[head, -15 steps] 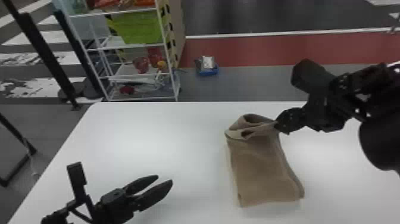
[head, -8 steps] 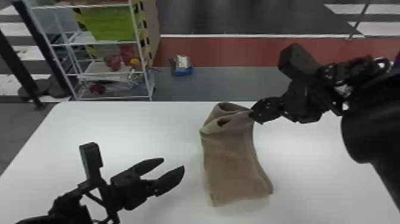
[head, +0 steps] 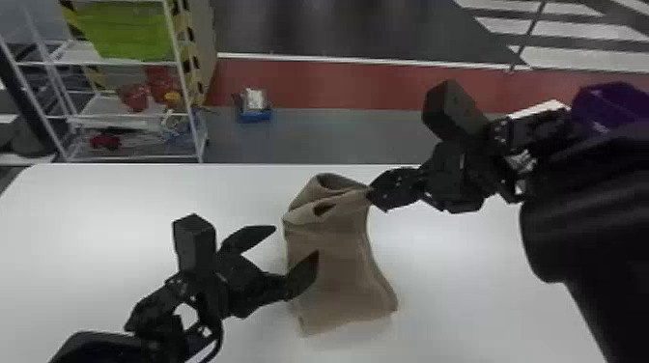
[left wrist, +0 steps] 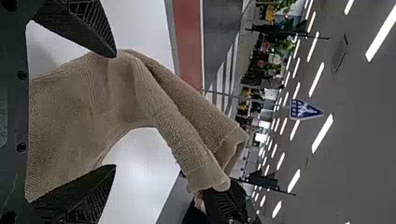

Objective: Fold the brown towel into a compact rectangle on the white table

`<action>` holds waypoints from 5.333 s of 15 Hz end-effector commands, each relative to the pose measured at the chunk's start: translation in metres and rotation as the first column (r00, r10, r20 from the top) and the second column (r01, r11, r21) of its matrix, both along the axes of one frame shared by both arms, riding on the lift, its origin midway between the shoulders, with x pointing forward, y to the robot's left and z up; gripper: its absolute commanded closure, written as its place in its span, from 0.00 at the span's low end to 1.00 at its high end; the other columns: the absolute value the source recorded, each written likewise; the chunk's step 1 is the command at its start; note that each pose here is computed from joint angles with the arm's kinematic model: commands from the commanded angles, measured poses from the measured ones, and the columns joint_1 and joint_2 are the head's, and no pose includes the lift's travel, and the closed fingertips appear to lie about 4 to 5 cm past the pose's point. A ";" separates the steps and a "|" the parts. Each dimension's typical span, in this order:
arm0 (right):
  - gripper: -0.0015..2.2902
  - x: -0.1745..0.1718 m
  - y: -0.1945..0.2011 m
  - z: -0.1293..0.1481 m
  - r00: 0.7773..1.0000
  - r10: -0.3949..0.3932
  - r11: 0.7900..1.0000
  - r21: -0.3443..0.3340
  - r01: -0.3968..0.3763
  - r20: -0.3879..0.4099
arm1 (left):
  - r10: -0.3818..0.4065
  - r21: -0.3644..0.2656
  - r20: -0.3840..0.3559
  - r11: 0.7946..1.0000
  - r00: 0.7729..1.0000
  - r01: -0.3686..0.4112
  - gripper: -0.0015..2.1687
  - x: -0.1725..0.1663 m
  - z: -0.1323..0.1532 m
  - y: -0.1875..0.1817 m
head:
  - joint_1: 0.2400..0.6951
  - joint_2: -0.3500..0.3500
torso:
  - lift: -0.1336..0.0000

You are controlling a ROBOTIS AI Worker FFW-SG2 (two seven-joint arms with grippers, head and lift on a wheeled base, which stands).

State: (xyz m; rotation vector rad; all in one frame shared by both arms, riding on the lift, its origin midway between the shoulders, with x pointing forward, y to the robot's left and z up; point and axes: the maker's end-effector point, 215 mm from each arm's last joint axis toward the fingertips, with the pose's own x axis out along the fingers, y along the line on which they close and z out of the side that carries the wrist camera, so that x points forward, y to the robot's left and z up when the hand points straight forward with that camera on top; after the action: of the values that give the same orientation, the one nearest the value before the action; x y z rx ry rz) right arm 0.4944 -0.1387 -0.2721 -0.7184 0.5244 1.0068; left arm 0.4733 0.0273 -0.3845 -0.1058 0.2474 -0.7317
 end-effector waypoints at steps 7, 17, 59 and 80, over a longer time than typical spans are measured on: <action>0.58 -0.021 -0.010 0.002 0.999 -0.026 1.000 0.011 0.026 -0.024 | 0.076 0.242 0.180 0.963 0.981 -0.119 0.02 0.046 -0.021 -0.041 | 1.00 0.26 | 0.07; 0.58 -0.014 -0.023 0.015 0.999 -0.050 0.999 0.021 0.051 -0.007 | 0.138 0.263 0.171 0.948 0.976 -0.180 0.04 0.046 -0.032 0.002 | 1.00 0.29 | 0.07; 0.58 -0.028 -0.033 -0.021 1.000 -0.023 0.995 -0.100 0.021 -0.021 | 0.120 0.314 0.121 0.937 0.985 -0.153 0.04 0.083 -0.041 0.007 | 1.00 0.28 | 0.07; 0.58 -0.090 0.010 -0.113 0.981 0.101 0.969 -0.206 -0.134 -0.166 | 0.118 0.324 0.118 0.934 0.986 -0.151 0.04 0.087 -0.055 0.006 | 1.00 0.35 | 0.07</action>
State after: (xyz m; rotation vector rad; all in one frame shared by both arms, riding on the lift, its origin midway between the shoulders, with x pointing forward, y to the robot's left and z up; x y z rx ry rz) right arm 0.4070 -0.1286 -0.3807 -0.8742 0.7313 1.1281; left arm 0.5606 0.0346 -0.4399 0.2351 0.2652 -0.5471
